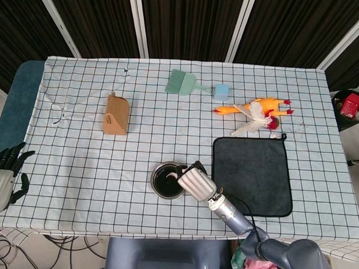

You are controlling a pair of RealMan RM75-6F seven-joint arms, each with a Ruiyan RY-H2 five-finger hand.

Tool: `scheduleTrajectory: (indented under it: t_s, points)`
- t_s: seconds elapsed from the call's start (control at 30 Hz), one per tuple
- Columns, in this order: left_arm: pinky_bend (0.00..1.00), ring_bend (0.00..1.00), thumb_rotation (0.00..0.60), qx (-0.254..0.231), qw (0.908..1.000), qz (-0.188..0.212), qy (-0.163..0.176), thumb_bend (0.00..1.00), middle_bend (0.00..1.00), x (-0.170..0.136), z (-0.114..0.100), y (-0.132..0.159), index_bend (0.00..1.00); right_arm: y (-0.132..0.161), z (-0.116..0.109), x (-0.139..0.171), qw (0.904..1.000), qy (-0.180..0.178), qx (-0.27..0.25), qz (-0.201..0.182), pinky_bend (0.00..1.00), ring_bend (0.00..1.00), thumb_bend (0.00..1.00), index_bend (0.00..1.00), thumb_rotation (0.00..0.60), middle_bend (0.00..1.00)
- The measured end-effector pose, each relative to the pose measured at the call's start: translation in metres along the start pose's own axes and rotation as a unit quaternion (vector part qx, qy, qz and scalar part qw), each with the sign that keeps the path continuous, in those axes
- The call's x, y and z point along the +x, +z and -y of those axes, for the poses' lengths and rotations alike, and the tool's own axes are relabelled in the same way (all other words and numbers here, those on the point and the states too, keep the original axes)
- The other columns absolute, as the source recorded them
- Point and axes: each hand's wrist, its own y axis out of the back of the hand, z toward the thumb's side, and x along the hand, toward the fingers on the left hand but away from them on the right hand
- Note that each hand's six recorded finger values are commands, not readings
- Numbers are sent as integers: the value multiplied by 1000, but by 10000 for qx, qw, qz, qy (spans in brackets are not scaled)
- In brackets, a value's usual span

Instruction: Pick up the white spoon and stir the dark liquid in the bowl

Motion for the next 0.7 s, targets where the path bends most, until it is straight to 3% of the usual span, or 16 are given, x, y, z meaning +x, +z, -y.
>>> scheduleTrajectory:
  t_s: [0.7]
  points:
    - [0,0,600,16,10000,26,3,727,0,0,0,1,168,0,-16,25,9999,-29,-67,-91,1000,1000,393,794,600,996]
